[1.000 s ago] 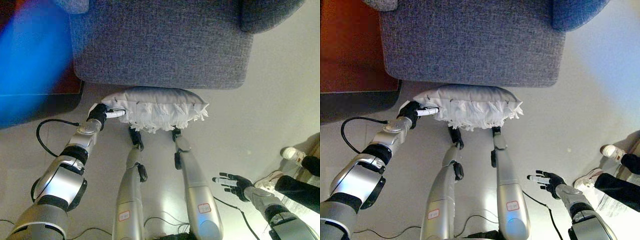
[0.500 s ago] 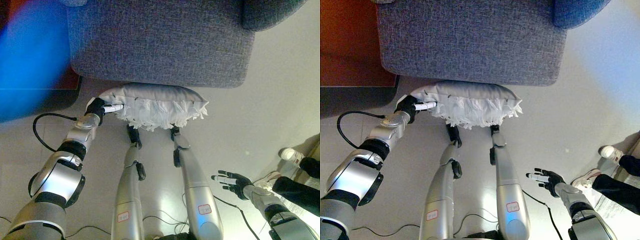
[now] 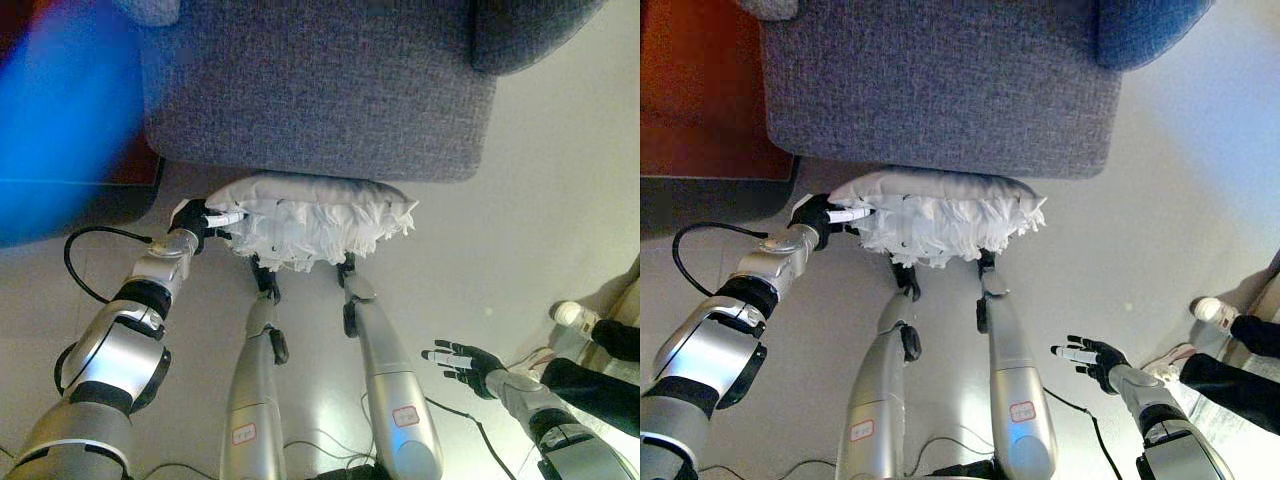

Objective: Pick up the pillow and put it on the sofa.

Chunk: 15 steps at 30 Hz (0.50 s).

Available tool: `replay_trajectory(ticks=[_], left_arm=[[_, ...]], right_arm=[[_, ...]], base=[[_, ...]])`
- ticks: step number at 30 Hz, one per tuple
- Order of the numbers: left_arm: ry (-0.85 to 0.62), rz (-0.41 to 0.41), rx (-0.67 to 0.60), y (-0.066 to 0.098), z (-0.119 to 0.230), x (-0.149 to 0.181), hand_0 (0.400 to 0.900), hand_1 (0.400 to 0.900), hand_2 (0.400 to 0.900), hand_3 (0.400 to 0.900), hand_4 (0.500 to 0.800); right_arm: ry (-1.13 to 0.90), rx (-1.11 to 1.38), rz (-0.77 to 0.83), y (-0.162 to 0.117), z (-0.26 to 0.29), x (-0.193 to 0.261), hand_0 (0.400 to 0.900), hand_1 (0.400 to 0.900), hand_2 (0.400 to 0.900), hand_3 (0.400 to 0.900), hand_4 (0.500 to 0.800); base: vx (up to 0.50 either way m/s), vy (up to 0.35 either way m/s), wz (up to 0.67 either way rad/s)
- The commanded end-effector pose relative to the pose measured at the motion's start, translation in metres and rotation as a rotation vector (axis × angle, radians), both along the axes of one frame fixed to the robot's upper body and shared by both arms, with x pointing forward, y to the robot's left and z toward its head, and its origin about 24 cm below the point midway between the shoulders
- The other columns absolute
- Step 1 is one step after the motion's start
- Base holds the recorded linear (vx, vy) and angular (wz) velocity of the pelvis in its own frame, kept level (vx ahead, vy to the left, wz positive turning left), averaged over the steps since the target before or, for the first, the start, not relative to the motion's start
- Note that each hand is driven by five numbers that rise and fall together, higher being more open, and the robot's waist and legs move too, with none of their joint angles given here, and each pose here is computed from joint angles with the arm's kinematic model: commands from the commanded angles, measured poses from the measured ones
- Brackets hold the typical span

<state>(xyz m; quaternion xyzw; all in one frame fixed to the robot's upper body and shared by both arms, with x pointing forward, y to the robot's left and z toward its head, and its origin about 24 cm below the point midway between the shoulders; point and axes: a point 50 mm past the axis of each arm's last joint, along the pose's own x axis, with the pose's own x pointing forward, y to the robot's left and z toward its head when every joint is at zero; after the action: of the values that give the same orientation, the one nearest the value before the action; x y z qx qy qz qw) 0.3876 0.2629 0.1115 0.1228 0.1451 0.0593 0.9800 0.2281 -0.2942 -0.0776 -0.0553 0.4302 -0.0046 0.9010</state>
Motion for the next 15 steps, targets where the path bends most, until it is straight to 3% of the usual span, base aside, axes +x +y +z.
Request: replay_trajectory(ticks=[1, 15], left_arm=[[-0.131, 0.012, -0.036, 0.012, 0.031, 0.003, 0.4, 0.4, 0.4, 0.4, 0.5], [-0.002, -0.154, 0.215, 0.007, -0.006, -0.015, 0.4, 0.4, 0.4, 0.4, 0.5]], right_arm=[[0.14, -0.059, -0.054, -0.027, -0.014, -0.044, 0.9, 0.9, 0.9, 0.9, 0.8], [0.28, -0.03, -0.088, -0.017, -0.036, -0.076, 0.9, 0.9, 0.9, 0.9, 0.8]], base=[[-0.009, 0.017, -0.06], [0.063, -0.007, -0.04]])
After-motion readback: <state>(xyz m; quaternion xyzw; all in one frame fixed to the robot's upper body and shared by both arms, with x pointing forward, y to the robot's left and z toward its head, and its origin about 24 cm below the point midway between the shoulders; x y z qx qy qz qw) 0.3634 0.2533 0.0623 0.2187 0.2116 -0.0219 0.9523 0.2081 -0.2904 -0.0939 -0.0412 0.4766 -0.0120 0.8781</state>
